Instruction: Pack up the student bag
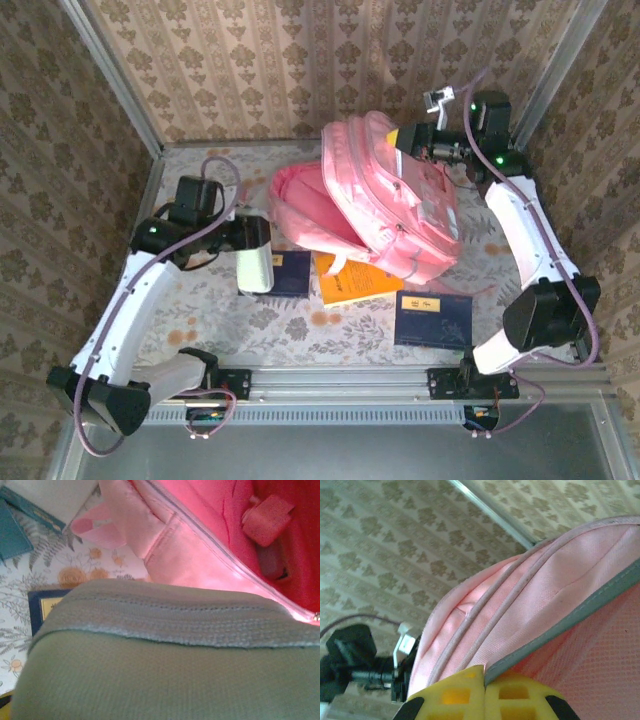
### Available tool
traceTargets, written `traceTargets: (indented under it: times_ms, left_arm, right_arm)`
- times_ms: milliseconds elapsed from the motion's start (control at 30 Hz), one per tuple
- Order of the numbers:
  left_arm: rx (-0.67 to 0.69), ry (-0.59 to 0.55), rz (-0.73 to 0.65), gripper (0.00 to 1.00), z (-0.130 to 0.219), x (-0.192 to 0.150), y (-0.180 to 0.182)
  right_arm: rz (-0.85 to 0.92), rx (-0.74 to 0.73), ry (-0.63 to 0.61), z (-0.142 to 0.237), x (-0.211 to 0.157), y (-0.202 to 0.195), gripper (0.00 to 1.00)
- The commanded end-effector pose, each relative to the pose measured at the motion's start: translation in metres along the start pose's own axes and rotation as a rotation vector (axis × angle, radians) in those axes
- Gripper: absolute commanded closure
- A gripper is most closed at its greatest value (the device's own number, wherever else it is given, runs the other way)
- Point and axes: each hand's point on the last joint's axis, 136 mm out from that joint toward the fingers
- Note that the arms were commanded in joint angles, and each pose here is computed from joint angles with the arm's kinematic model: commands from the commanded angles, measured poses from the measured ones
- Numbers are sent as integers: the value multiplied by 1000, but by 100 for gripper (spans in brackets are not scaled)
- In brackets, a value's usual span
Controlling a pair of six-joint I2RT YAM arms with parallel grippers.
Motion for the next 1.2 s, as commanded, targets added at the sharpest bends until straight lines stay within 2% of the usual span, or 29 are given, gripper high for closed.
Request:
traceTargets:
  times_ms: [0,200,367,600,833,967,1167]
  left_arm:
    - [-67,-125,26,38,27,33,-14]
    - [-91,-195,57,37,42,60,-18]
    - [-139,-238,120,37,37,83,-20]
    - [-304,-293,375,37,-17,111,-26]
    - [-330,-307,525,37,-80,122,-30]
    - [-310,-300,562,37,-113,127,-33]
    - [-307,-253,569,36,-158,126,-61]
  right_arm:
    - [319,241,84,16,-6,76,100]
    - [359,276,134,6,-18,51,100]
    - [476,309,68,8,-28,43,100]
    - [401,290,56,-1,-25,28,100]
    - [409,324,25,0,-19,41,100]
    - [397,341,44,-4,-21,43,100]
    - [404,349,43,-5,-23,47,100]
Point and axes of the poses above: each hand's point on the last joint's axis, 136 mm out from that joint toward the fingers, its own z axis back along the fingers, its own y axis along the line the jaws close on, x = y × z, and after that the axes turned 11 degrees about -z, right-handed
